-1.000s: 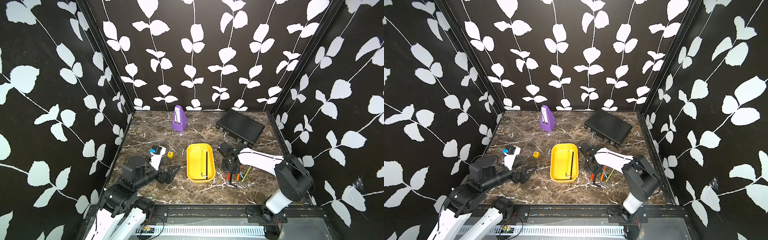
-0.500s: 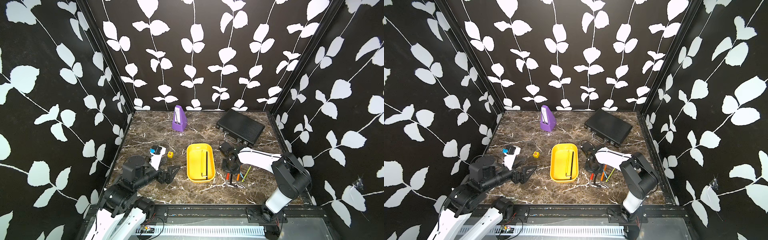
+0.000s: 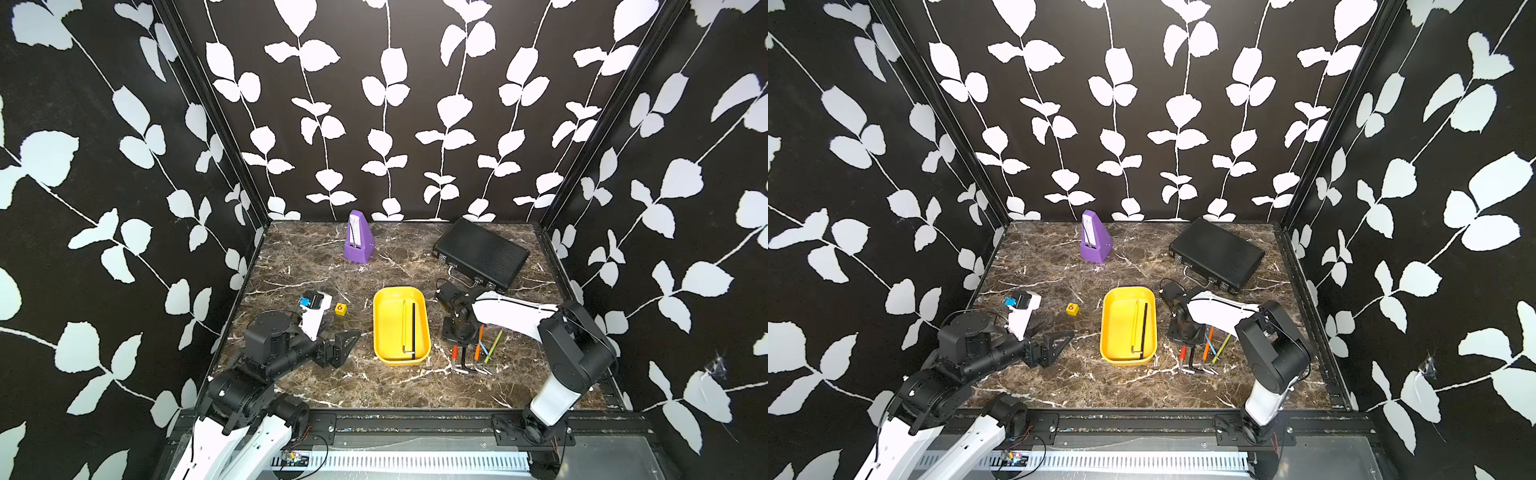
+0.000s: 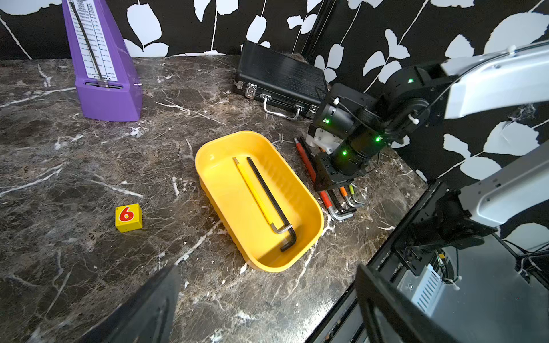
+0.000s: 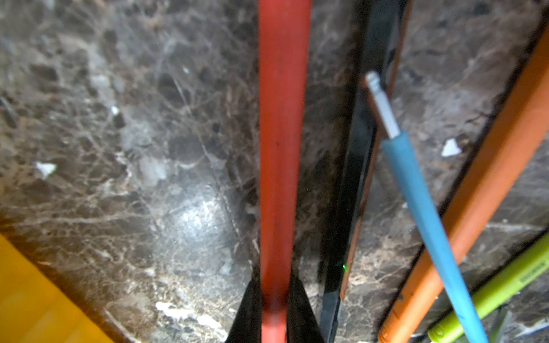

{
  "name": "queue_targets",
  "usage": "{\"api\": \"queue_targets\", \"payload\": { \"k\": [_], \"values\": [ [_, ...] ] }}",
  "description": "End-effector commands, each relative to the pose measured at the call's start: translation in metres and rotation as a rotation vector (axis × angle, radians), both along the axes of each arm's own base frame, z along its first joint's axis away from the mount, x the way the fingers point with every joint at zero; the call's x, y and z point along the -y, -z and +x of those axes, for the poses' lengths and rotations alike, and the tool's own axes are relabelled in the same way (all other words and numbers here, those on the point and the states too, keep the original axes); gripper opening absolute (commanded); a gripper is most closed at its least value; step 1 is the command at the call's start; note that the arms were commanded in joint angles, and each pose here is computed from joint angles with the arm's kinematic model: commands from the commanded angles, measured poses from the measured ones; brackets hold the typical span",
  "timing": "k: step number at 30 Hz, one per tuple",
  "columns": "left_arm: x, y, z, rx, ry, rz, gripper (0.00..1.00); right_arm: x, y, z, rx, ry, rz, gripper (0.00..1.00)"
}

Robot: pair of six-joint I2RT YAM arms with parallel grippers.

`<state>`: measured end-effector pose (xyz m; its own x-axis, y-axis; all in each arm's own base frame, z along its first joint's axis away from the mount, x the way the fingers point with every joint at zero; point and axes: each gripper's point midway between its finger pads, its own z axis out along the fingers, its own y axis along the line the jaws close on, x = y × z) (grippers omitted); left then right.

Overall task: Put the hex key on the desktop into the storage box
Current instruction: Pick up the Allen key from the center of the board, then place the Allen key in the storage box.

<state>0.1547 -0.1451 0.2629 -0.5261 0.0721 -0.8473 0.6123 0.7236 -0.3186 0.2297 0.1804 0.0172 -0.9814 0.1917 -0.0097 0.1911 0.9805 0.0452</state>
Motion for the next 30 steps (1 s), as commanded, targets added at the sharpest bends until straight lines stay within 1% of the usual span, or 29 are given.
{"api": "queue_targets", "payload": {
  "k": [1, 10, 15, 17, 24, 26, 30],
  "values": [
    [0.002, -0.001, -0.001, 0.012, 0.014, -0.003, 0.93, -0.007, -0.015, 0.021, 0.068, -0.04, 0.005, 0.0],
    [0.003, -0.001, 0.0, 0.01, 0.017, -0.004, 0.93, -0.026, -0.075, 0.043, 0.2, -0.077, 0.087, 0.0],
    [0.003, -0.001, 0.0, 0.011, 0.016, -0.003, 0.93, -0.059, -0.113, 0.052, 0.297, -0.164, 0.154, 0.0],
    [0.002, -0.001, 0.0, 0.011, 0.013, -0.003, 0.93, -0.078, -0.13, 0.053, 0.319, -0.202, 0.207, 0.0],
    [0.002, -0.001, 0.0, 0.013, 0.012, -0.004, 0.93, -0.129, -0.136, 0.045, 0.316, -0.288, 0.282, 0.0],
    [0.002, -0.001, 0.0, 0.011, 0.012, -0.003, 0.93, -0.143, -0.127, 0.043, 0.296, -0.295, 0.311, 0.0],
    [0.002, -0.001, 0.0, 0.011, 0.011, -0.002, 0.93, -0.164, -0.108, 0.039, 0.27, -0.312, 0.325, 0.0]
  ]
}}
